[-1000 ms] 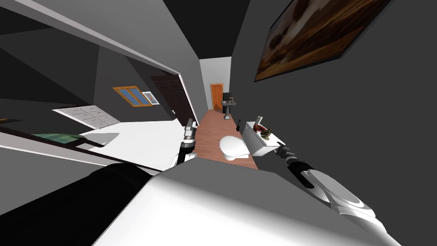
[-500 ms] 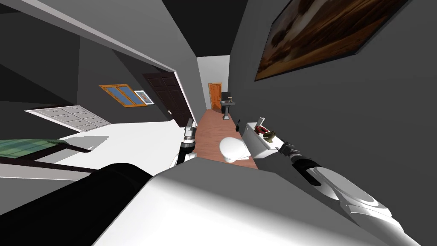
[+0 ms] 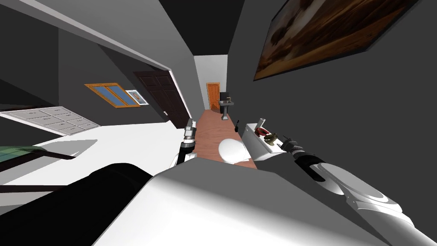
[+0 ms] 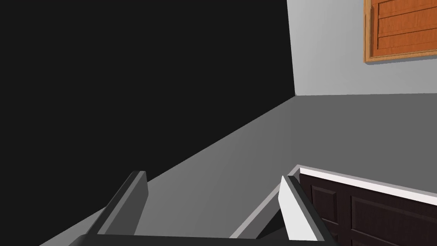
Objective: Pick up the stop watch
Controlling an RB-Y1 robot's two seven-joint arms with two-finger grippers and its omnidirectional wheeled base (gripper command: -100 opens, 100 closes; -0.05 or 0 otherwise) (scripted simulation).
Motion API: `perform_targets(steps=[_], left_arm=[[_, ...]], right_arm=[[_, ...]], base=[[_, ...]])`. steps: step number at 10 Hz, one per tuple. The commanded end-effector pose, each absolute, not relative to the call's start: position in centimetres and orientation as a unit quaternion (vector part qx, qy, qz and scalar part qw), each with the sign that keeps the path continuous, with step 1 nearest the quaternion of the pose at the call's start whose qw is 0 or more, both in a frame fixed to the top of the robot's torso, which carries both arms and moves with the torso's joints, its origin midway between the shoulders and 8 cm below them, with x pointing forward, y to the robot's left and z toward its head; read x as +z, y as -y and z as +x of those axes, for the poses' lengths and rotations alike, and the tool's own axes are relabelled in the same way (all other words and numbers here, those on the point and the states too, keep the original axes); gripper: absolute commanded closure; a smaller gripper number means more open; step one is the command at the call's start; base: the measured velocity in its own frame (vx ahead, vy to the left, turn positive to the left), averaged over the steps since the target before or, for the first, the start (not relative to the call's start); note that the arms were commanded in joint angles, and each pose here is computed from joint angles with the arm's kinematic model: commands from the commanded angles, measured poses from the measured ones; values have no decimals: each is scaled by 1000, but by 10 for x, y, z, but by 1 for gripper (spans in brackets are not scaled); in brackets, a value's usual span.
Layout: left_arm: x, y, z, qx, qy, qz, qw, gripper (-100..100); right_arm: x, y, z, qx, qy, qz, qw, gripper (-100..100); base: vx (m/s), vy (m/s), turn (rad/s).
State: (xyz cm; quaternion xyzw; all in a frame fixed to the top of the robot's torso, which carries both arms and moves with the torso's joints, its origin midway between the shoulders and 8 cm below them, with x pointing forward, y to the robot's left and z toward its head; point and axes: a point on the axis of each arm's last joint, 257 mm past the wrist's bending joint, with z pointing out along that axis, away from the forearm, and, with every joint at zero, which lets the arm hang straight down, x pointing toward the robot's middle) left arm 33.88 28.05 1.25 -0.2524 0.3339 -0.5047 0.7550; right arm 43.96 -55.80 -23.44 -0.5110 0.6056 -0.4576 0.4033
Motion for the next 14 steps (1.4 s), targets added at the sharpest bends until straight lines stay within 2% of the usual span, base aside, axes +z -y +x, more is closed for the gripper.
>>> perform_targets(steps=[1, 2, 3, 7, 9, 14], left_arm=[[13, -280, 339, -505, -334, -252, 755, 0], [13, -280, 339, -505, -334, -252, 755, 0], [13, -280, 339, -505, -334, -252, 755, 0], [13, -280, 339, -505, -334, -252, 755, 0], [13, -280, 339, -505, -334, -252, 755, 0], [13, -280, 339, -505, -334, -252, 755, 0]], right_arm=[[-234, 558, 440, -458, -606, -511, 403, 0], [-234, 558, 440, -458, -606, -511, 403, -100], [-234, 558, 440, -458, -606, -511, 403, 100], [-234, 558, 440, -458, -606, -511, 403, 100], [-247, 550, 436, -450, -605, -519, 402, -100], [-291, 511, 424, -419, -603, -543, 407, -100]], base=[[10, -1, 4], [0, 0, 0], [0, 0, 0], [0, 0, 0], [-31, -42, 48], [-155, -163, 129]])
